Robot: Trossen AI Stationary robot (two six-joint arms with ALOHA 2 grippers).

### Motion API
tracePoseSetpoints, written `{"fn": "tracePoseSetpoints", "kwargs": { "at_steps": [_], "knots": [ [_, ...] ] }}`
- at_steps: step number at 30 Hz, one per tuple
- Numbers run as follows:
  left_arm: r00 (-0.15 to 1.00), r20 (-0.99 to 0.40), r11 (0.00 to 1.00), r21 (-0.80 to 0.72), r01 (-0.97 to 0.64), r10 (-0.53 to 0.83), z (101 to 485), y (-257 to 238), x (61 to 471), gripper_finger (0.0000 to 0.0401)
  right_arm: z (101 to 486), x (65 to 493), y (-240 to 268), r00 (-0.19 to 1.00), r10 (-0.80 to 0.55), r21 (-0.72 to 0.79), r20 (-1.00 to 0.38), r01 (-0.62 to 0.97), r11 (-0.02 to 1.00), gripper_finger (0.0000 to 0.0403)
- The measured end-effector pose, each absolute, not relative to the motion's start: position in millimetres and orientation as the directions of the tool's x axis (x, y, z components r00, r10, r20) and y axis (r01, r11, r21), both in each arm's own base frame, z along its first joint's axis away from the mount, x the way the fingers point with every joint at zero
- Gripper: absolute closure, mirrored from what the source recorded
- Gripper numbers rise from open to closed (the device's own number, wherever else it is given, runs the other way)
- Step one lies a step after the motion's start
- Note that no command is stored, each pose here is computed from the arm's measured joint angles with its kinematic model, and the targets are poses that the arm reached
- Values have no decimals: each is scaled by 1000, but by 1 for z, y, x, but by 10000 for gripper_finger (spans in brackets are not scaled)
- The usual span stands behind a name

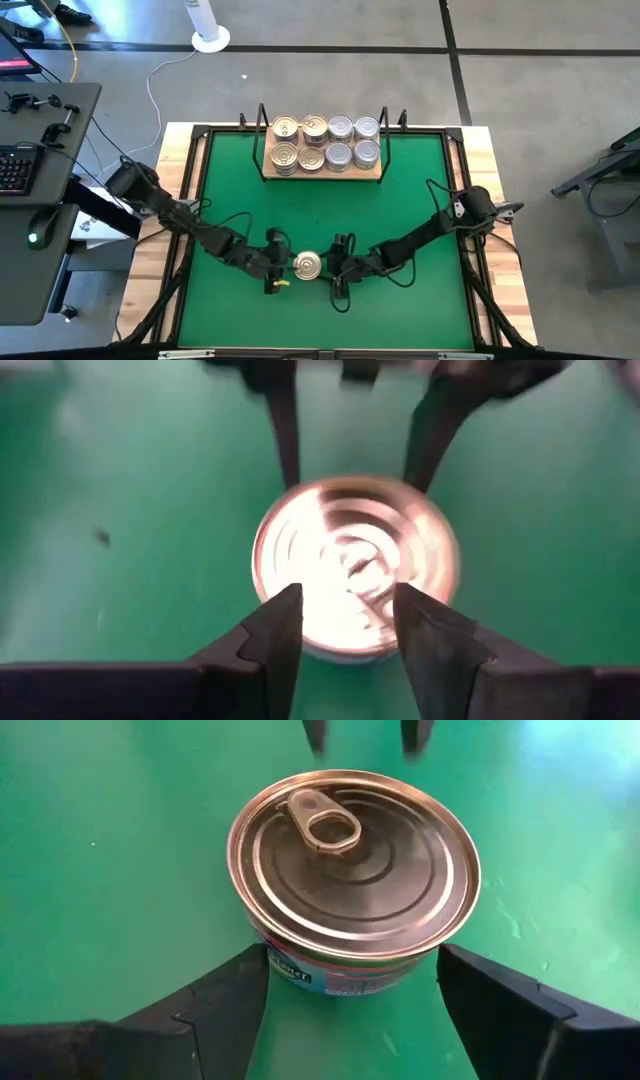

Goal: Stack canned seafood by type on shelf
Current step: Stack the blue/pink tuna can on top of the other blue/pink tuna can

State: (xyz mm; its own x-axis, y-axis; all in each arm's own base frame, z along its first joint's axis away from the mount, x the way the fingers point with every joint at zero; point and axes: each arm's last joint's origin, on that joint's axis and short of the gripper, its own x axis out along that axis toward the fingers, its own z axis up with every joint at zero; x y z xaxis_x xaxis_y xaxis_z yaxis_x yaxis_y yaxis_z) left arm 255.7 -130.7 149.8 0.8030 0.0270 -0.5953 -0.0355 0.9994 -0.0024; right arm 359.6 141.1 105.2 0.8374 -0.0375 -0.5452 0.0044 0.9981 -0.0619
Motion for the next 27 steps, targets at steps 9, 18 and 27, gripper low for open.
{"fn": "tracePoseSetpoints", "kwargs": {
  "at_steps": [9,18,27],
  "knots": [
    [757,-649,996,8,-93,76,120,-130,264,321,116,368,145,801,-53,-102,-596,-10,995,121],
    [750,-658,996,-3,-89,65,115,-135,254,343,147,354,150,780,-164,-212,-604,41,976,121],
    [750,-659,998,13,-60,54,113,-144,247,343,153,344,164,782,-150,-253,-605,-10,967,121]
  ]
}}
